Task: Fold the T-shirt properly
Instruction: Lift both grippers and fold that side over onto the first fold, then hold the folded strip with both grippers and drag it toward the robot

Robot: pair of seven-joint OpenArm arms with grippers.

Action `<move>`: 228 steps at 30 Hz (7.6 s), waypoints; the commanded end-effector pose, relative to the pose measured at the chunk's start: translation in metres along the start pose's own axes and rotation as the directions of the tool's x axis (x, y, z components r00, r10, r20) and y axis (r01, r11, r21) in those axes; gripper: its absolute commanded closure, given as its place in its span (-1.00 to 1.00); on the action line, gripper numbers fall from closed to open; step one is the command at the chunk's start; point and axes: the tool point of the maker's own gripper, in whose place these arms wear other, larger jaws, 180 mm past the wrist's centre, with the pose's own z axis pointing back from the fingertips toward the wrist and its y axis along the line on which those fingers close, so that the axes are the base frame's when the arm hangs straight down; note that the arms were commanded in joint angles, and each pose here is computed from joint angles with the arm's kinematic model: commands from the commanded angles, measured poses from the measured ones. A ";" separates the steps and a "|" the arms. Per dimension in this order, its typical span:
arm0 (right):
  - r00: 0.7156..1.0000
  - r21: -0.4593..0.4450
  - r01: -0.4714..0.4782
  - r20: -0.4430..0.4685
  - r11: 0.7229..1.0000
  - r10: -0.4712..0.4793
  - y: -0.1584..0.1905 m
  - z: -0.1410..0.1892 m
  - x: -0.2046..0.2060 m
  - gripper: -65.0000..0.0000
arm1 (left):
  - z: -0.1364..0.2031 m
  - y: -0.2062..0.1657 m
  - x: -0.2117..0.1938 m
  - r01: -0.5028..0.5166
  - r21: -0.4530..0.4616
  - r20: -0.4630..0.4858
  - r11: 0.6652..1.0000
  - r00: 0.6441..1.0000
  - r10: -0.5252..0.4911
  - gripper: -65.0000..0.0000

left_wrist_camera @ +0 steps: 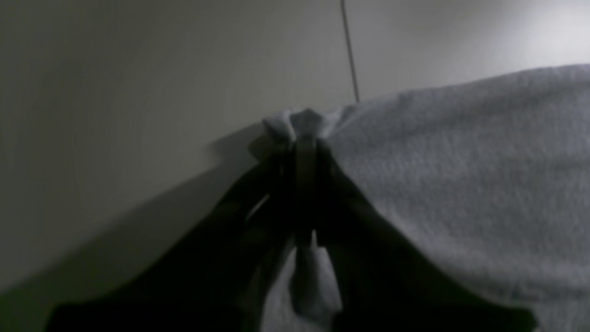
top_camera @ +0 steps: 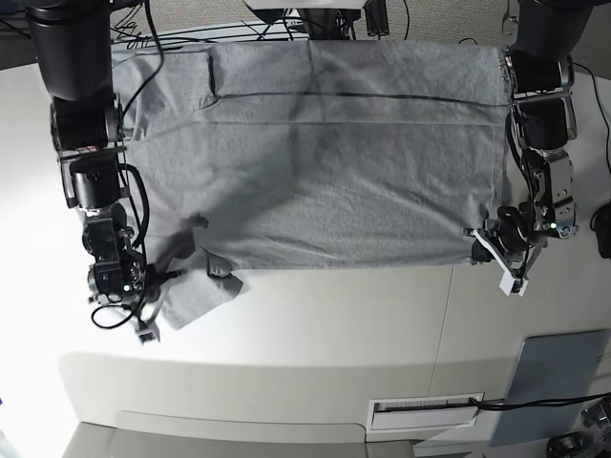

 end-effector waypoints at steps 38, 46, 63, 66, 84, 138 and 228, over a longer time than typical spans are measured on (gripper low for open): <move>0.988 -0.305 -0.082 0.103 0.949 0.118 -0.022 0.190 -0.158 1.00 | 0.112 -0.029 -0.085 -0.020 -0.101 0.138 0.995 0.990 0.034 1.00; 0.992 -0.306 -0.104 0.030 0.946 0.119 -0.006 0.207 -0.192 1.00 | 0.114 -0.030 -0.098 -0.027 -0.102 0.111 0.994 0.993 0.038 1.00; 0.986 -0.313 -0.164 -0.092 0.935 0.142 -0.002 0.216 -0.229 1.00 | 0.115 -0.026 -0.106 -0.013 -0.082 0.082 0.997 0.996 0.020 1.00; 0.985 -0.317 -0.166 -0.104 0.934 0.139 -0.003 0.217 -0.231 1.00 | 0.120 -0.021 -0.101 -0.019 -0.075 0.098 0.997 0.995 0.027 1.00; 0.980 -0.340 -0.184 -0.138 0.922 0.145 -0.008 0.219 -0.236 1.00 | 0.157 -0.017 -0.130 -0.055 -0.097 -0.028 0.994 0.998 0.053 1.00; 0.988 -0.358 -0.146 -0.098 0.922 0.118 -0.011 0.217 -0.226 0.35 | 0.161 -0.042 -0.130 -0.129 -0.207 0.055 0.970 0.988 0.143 -0.06; 0.993 -0.326 -0.119 -0.013 0.938 0.121 -0.004 0.214 -0.212 0.35 | 0.151 0.013 -0.175 -0.234 0.036 -0.022 0.972 0.972 0.235 1.00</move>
